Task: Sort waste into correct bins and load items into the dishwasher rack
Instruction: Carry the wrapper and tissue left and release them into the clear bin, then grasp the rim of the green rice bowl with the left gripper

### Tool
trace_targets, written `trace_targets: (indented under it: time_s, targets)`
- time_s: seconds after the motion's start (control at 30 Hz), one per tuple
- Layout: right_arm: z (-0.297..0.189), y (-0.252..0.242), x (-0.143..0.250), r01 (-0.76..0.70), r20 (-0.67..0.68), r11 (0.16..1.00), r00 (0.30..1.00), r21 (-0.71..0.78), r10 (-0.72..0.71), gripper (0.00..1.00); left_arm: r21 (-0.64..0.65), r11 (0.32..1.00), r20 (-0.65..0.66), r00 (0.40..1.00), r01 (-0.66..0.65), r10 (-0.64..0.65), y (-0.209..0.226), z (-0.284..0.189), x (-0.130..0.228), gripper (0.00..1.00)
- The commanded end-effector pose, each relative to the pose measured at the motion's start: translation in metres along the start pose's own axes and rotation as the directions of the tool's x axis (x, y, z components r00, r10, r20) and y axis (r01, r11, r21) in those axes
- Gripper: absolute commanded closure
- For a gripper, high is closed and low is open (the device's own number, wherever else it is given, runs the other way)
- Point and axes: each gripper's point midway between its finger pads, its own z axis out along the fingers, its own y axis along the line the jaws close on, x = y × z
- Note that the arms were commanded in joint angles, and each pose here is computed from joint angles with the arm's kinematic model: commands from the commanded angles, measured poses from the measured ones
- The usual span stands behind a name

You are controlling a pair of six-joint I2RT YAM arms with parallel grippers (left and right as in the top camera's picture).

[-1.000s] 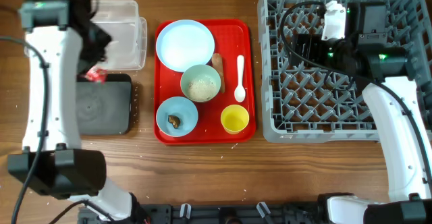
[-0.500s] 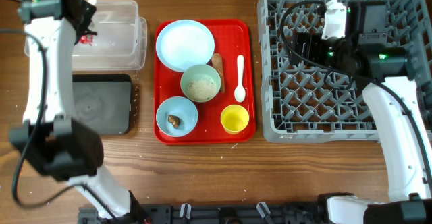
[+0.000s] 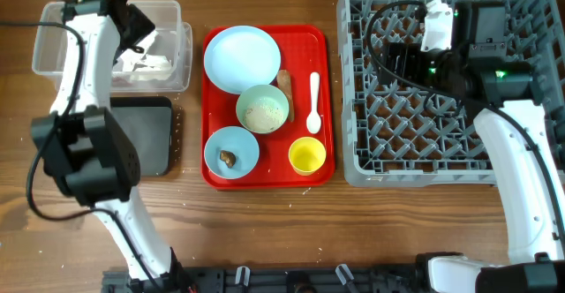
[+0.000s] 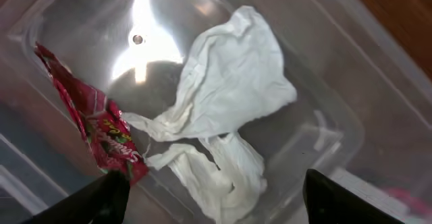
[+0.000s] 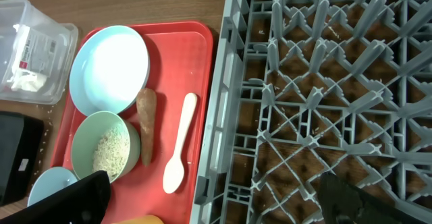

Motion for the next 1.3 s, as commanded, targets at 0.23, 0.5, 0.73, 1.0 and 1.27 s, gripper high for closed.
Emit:
trace_targets:
  time_s: [0.23, 0.5, 0.73, 1.0, 1.27]
  targets:
    - [-0.002, 0.007, -0.008, 0.001, 0.017, 1.000, 1.000, -0.020, -0.001, 0.00, 0.433, 0.829, -0.158, 0.876, -0.353, 0.456, -0.085, -0.152, 0.119, 0.11]
    - [-0.002, 0.007, -0.008, 0.001, 0.016, 1.000, 1.000, -0.020, -0.001, 0.00, 0.440, 0.761, -0.279, 0.733, -0.476, 0.620, -0.119, -0.143, 0.235, 0.16]
    - [-0.002, 0.007, -0.006, -0.004, 0.008, 1.000, 1.000, -0.019, 0.004, 0.00, 0.413, 0.665, -0.122, 0.686, -0.622, 0.718, -0.149, -0.097, 0.305, 0.24]
    - [-0.002, 0.007, -0.004, -0.015, 0.001, 1.000, 1.000, -0.019, 0.015, 0.00, 0.322, 0.643, -0.126, 0.642, -0.695, 0.756, -0.141, -0.046, 0.338, 0.49]
    - [-0.002, 0.006, -0.001, -0.019, -0.013, 1.000, 1.000, -0.017, 0.018, 0.00, 0.313, 0.641, -0.146, 0.631, -0.701, 0.762, -0.139, -0.035, 0.345, 0.88]
